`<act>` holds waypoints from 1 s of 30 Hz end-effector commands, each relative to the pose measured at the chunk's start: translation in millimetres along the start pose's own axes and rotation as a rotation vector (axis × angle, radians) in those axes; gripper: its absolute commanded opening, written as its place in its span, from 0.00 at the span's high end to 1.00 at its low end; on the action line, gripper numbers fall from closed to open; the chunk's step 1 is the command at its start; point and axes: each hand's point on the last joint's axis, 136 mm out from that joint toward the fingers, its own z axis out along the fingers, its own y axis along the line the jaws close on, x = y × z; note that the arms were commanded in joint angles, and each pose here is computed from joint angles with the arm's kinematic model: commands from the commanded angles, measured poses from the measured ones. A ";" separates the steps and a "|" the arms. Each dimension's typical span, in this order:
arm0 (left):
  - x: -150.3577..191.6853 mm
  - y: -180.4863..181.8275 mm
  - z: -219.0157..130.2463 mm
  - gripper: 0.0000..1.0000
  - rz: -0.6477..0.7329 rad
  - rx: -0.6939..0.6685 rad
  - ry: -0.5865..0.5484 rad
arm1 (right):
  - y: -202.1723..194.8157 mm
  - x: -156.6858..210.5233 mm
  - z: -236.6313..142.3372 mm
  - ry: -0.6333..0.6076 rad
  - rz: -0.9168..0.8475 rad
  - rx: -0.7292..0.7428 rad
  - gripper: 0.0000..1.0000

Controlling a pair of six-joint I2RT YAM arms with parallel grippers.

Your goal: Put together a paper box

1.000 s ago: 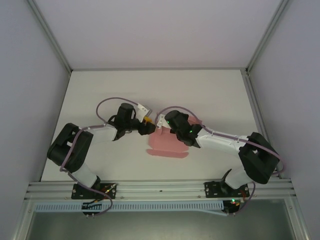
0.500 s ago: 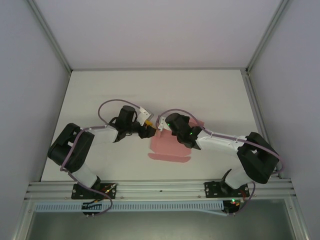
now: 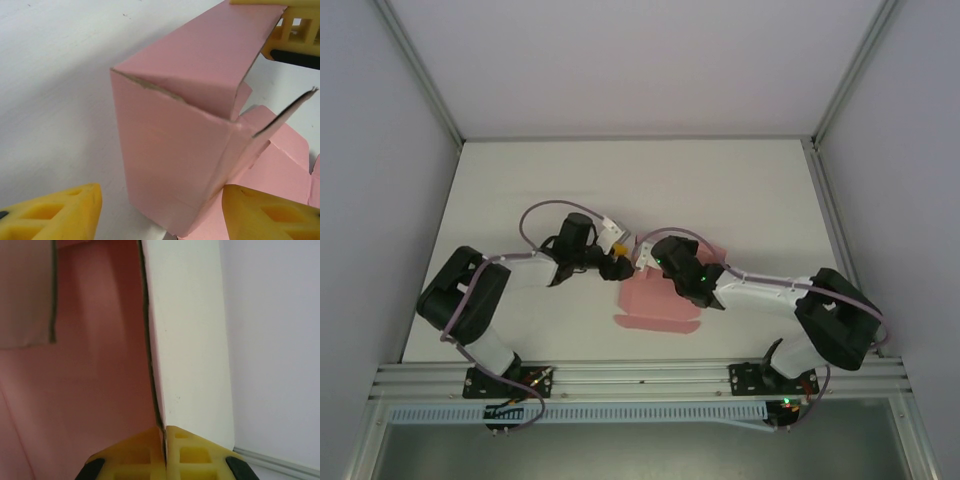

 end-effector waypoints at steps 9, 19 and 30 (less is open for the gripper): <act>-12.5 -4.0 12.3 0.33 0.025 -0.036 -0.041 | 10.5 0.4 -7.9 0.003 0.034 0.024 1.00; -17.5 3.7 21.1 0.41 -0.010 -0.083 -0.060 | 15.3 -4.9 -12.1 -0.025 0.074 -0.003 1.00; -23.2 14.0 10.5 0.76 0.019 -0.229 -0.124 | 22.6 -3.4 -12.7 -0.007 0.084 -0.014 1.00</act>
